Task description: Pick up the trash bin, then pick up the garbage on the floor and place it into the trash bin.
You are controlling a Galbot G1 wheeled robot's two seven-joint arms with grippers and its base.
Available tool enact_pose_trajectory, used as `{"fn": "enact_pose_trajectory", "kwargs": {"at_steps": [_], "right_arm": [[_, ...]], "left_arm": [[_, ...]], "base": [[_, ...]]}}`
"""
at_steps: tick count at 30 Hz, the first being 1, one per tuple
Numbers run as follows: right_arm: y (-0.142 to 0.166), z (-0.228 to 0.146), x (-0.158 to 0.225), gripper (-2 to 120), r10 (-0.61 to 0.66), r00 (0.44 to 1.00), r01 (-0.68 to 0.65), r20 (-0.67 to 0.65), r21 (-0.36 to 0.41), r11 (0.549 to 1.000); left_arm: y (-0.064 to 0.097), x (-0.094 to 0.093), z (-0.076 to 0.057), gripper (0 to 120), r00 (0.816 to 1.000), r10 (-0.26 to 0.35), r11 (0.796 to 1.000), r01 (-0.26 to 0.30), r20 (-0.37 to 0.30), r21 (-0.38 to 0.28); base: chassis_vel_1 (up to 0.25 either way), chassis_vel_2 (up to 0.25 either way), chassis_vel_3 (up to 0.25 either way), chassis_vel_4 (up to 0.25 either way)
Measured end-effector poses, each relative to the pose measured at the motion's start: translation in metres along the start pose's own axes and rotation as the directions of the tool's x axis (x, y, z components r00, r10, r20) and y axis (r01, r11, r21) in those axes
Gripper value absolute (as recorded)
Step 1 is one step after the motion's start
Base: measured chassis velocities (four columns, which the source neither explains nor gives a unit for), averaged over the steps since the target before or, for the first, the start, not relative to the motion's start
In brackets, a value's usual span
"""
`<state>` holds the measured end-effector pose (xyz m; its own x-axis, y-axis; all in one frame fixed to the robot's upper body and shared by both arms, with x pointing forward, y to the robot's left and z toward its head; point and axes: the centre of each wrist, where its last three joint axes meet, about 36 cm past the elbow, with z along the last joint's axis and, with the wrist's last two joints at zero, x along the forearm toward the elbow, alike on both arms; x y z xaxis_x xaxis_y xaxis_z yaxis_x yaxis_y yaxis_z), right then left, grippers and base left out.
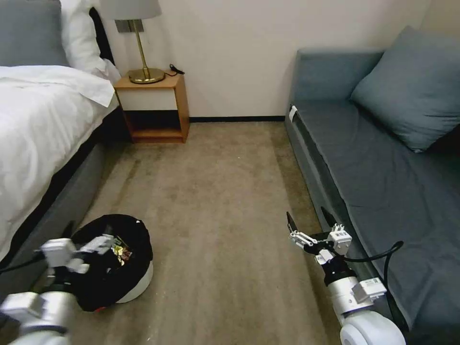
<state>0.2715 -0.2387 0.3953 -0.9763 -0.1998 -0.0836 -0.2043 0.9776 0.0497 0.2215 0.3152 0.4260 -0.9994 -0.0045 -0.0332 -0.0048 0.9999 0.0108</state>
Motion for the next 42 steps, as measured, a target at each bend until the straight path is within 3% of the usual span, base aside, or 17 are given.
{"fn": "enact_pose_trajectory", "kwargs": {"at_steps": [3, 10, 42], "right_arm": [[0.000, 0.000, 0.000, 100, 0.000, 1.000, 0.000, 0.000, 0.000, 1.000], [0.000, 0.000, 0.000, 100, 0.000, 1.000, 0.000, 0.000, 0.000, 1.000], [0.000, 0.000, 0.000, 100, 0.000, 1.000, 0.000, 0.000, 0.000, 1.000]], "left_arm": [[-0.029, 0.003, 0.018, 94, 1.000, 0.025, 0.999, -0.025, 0.011, -0.036], [-0.045, -0.002, 0.037, 95, 0.999, 0.040, 0.999, -0.039, 0.015, -0.033], [-0.044, -0.004, 0.038, 96, 0.999, 0.032, 0.999, -0.032, 0.005, -0.028]], "base": [[0.000, 0.000, 0.000, 0.000], [0.000, 0.000, 0.000, 0.000], [0.000, 0.000, 0.000, 0.000]]}}
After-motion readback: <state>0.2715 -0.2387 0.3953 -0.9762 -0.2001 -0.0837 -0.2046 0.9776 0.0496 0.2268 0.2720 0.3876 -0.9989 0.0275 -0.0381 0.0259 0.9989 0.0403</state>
